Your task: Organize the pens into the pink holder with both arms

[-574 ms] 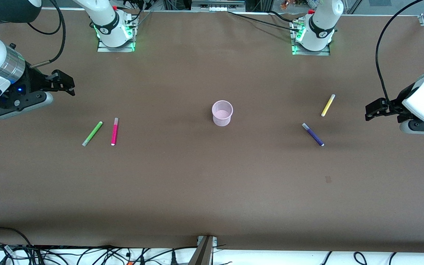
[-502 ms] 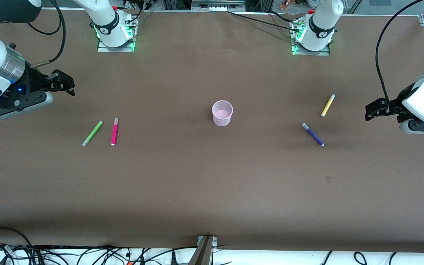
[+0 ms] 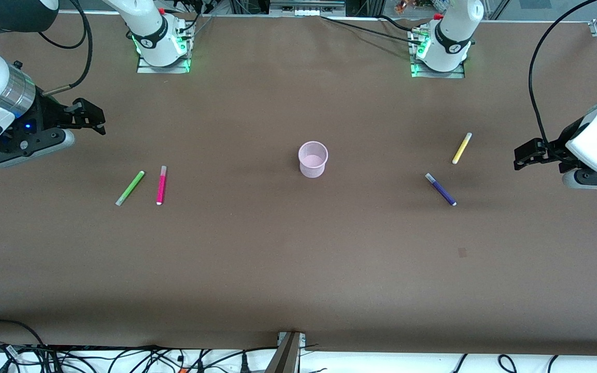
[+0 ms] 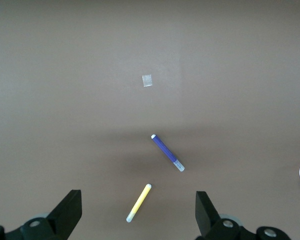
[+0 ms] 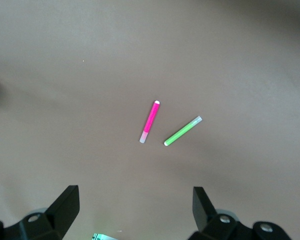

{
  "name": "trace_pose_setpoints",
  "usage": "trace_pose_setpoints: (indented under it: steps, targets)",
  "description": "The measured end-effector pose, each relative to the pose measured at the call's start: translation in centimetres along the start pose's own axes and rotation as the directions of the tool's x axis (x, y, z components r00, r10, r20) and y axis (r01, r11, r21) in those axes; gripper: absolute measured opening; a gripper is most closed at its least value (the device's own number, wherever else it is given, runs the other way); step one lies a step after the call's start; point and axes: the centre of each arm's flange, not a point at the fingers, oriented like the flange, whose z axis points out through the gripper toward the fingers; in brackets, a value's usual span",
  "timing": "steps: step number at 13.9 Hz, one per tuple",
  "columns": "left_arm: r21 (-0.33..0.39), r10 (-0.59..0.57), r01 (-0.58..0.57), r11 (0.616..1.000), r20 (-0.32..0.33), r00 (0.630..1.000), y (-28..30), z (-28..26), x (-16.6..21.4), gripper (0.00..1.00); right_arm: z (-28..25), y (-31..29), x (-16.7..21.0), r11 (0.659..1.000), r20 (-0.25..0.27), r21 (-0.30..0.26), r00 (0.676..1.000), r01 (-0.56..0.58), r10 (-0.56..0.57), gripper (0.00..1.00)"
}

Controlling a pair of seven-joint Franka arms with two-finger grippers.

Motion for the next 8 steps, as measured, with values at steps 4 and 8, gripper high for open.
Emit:
trace_pose_setpoints:
  steps: [4,8]
  targets:
    - [-0.001,-0.022,0.022,1.0,0.002,1.0,-1.3,0.1,0.0,1.0,0.0,0.0,0.0,1.0,0.0,0.0,1.0,0.0,0.0,1.0]
    - [-0.005,-0.093,0.093,0.996,0.012,0.996,-5.5,0.4,-0.3,1.0,0.0,0.0,0.0,1.0,0.0,0.0,1.0,0.0,0.0,1.0]
